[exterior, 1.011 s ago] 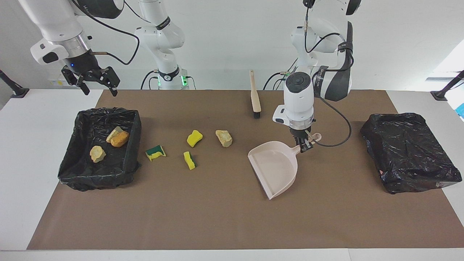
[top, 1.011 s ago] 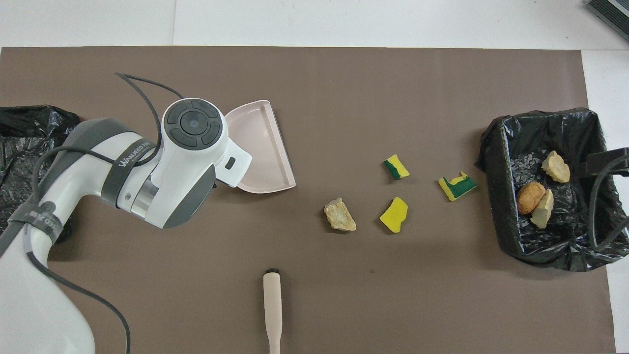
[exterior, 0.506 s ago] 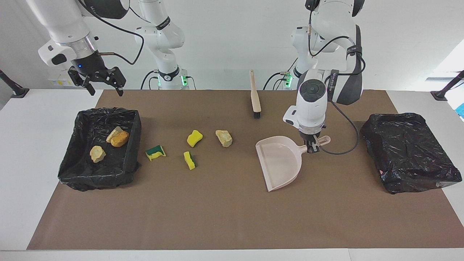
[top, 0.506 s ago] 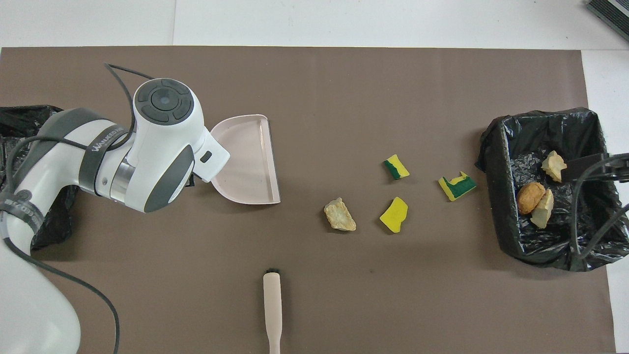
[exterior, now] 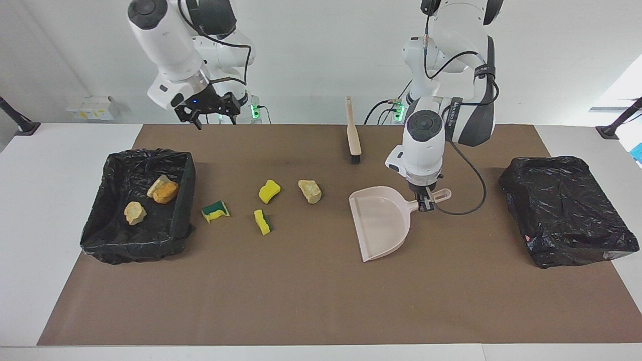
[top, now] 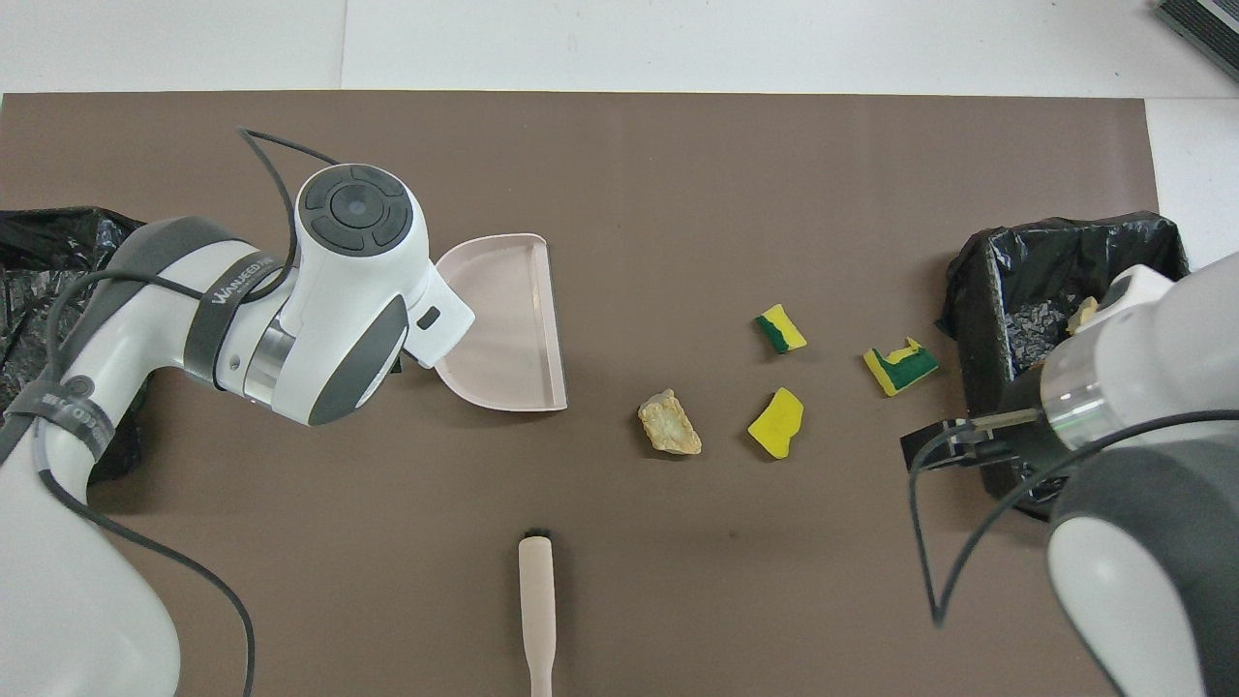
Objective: Sweep and dump trash in bin
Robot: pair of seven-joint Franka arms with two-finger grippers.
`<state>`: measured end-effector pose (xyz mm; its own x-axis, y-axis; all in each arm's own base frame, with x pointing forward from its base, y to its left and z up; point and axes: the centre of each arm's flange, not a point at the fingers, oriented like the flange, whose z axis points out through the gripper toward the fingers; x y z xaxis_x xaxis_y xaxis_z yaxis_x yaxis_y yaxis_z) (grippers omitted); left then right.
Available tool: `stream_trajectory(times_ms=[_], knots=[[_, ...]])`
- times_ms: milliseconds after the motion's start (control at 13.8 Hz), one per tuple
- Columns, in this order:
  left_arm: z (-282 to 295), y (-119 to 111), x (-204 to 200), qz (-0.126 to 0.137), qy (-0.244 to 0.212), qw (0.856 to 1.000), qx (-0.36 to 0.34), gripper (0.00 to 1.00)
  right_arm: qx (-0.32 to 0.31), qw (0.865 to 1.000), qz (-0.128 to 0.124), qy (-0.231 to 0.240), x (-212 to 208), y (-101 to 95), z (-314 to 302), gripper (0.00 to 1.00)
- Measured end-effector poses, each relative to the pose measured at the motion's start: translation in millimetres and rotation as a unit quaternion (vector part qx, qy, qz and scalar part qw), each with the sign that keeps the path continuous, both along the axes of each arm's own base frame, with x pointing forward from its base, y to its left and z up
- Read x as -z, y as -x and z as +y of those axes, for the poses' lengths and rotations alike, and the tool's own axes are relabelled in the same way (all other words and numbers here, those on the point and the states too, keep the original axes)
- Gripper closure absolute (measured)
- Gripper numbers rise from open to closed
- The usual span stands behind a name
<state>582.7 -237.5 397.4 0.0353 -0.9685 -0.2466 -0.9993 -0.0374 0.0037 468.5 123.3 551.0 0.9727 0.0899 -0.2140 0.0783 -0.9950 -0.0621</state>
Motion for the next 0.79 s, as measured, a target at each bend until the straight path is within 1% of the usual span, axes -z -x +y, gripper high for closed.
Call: stream_trajectory(times_ms=[72, 217, 289, 506, 795], knots=[[0.0, 1.2, 1.4, 0.001, -0.001, 1.000, 0.001, 0.69, 0.002, 1.000, 0.008, 0.004, 12.2, 11.5, 27.7, 0.00], [0.6, 5.2, 7.2, 0.004, -0.002, 1.000, 0.003, 0.69, -0.001, 1.000, 0.021, -0.002, 45.2, 33.5, 76.7, 0.00], [0.9, 6.7, 10.6, 0.002, -0.003, 1.000, 0.005, 0.69, -0.001, 1.000, 0.021, -0.005, 64.1, 44.1, 96.5, 0.00], [-4.8, 12.5, 23.5, -0.004, -0.009, 1.000, 0.023, 0.69, 0.028, 1.000, 0.003, 0.006, 111.0, 83.5, 155.8, 0.00], [-9.0, 18.2, 32.6, -0.005, -0.009, 0.999, 0.032, 0.69, 0.076, 0.997, -0.017, 0.013, 135.0, 147.7, 241.8, 0.00]])
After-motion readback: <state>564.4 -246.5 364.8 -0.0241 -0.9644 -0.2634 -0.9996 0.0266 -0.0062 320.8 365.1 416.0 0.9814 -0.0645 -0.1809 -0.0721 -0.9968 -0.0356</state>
